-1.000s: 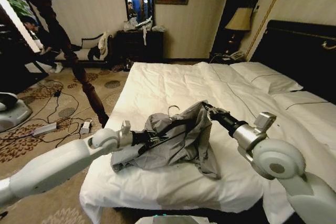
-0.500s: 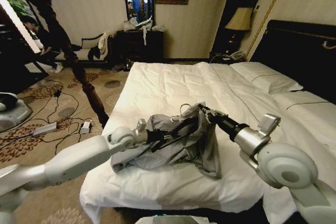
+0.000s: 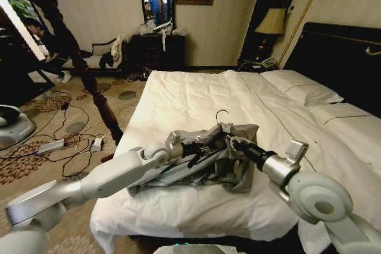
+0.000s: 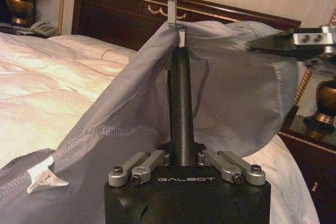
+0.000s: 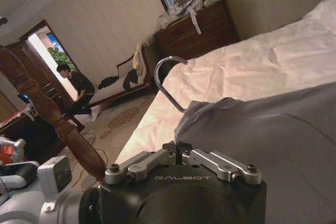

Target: Pick up the clothes from the bed and hang them on the clothes hanger.

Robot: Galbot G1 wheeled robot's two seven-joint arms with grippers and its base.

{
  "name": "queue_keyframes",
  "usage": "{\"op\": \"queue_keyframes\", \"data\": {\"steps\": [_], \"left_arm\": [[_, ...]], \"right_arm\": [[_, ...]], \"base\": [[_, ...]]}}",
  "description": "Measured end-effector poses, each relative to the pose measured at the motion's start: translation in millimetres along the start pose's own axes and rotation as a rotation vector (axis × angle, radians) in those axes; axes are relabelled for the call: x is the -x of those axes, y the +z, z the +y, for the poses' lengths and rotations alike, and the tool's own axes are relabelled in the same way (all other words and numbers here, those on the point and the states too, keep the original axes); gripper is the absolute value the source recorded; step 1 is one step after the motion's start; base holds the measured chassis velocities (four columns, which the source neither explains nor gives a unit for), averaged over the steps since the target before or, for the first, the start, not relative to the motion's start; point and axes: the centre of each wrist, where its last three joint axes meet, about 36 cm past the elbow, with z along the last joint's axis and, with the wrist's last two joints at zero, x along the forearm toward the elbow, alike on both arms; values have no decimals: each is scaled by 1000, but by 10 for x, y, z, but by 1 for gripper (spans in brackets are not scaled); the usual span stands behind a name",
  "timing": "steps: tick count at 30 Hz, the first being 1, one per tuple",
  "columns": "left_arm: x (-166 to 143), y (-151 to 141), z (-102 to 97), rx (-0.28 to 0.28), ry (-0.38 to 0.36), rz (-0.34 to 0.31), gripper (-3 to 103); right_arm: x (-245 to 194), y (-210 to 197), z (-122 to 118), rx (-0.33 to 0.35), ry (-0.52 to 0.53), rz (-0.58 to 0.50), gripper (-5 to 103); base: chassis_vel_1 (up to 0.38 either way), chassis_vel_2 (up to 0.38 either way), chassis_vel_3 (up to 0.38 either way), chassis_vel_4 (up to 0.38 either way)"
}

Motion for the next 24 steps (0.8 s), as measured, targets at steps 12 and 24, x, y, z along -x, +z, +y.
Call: {"op": "queue_keyframes", "data": {"steps": [12,24], "left_arm": [[29,-69,-145,-17,16,-32,16],[-44,-150,-121,-22,-43,-63,16]], "right_arm": [[-9,-51,-5,37,-11,-19,-1],[-45,43,-60,53,-12,72,42]], "base": [[0,0,0,0],[0,0,0,0]]}}
